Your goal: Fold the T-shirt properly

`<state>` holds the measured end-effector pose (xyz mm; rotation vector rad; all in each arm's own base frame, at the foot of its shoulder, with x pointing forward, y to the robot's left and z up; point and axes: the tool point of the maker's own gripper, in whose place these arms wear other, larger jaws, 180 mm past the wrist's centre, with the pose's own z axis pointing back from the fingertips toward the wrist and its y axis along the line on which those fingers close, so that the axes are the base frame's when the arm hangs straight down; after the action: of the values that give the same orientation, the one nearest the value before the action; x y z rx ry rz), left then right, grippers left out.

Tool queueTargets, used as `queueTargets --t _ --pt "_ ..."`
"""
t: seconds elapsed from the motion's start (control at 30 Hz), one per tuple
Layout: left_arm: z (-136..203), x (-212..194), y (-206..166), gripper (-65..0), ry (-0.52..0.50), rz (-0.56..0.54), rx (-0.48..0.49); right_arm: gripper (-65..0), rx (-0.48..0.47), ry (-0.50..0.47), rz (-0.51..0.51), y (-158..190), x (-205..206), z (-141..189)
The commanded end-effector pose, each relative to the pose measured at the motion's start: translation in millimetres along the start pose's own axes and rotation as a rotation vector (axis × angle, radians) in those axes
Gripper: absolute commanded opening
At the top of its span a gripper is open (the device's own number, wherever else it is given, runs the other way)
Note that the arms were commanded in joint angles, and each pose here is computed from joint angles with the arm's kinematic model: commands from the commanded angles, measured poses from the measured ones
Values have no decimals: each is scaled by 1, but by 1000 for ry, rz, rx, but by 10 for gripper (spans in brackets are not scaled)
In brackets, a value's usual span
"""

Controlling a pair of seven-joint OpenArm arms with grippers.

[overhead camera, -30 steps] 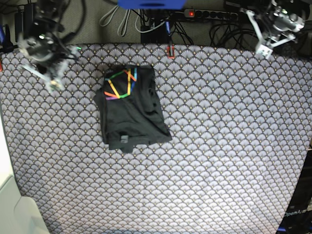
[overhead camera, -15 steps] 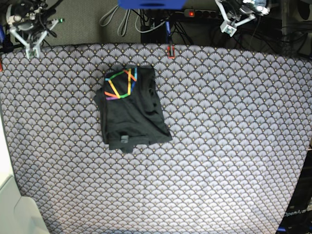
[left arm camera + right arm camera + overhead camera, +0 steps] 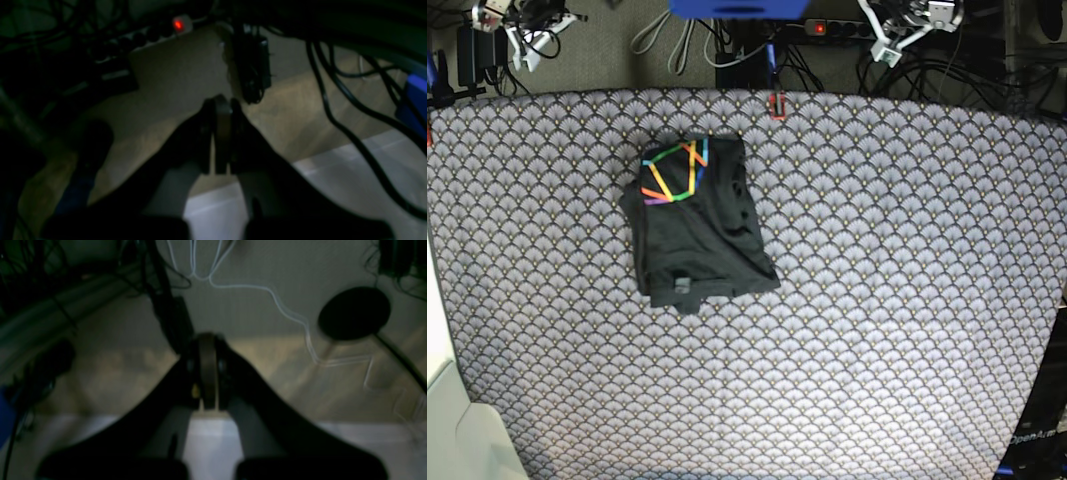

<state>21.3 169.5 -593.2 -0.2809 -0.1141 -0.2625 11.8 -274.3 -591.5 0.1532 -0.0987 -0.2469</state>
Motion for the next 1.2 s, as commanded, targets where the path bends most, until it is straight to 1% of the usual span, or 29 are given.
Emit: queueTargets --t 0.0,0.13,0.37,0.43,0.5,0.53,0.6,0.63,0.67,0.73,0.83,0.9,0.97,1.1,1.17 --pt "-1 -7 0 -647 12 -3 -8 -650 -2 -6 1 -5 1 1" --pt "-13 -3 0 -647 21 21 -29 -650 12 -55 0 1 8 -2" --pt "-32 4 -3 -647 82 31 -73 -650 33 -89 -10 13 10 -7" --pt "-36 12 -4 -647 74 20 -82 -650 44 -92 -1 19 11 -9" --pt "-42 19 -3 -647 52 25 -80 -650 69 -103 32 33 14 -13" --pt "-44 21 1 -647 49 38 -57 -650 80 -108 52 39 15 -15" --pt "-49 20 20 -647 50 92 46 -650 129 -92 75 58 2 -26" --pt "-51 16 29 -647 49 122 99 -650 155 -77 75 66 -8 -31" --pt "-51 13 38 -647 44 144 154 -650 184 -85 74 77 -6 -37" --pt "-49 6 52 -647 42 167 252 -650 234 -80 44 94 -17 -47" --pt "-49 4 59 -647 42 184 358 -650 126 -81 -4 79 -26 -57" --pt "-47 3 64 -647 39 219 413 -650 18 -108 -15 61 -24 -60" --pt "-49 4 61 -647 34 244 424 -650 -79 -129 -20 44 -22 -59" --pt "-49 6 62 -647 26 261 426 -650 -222 -131 -27 19 -22 -55" --pt "-47 12 66 -647 14 267 433 -650 -278 -133 -28 9 -22 -53"
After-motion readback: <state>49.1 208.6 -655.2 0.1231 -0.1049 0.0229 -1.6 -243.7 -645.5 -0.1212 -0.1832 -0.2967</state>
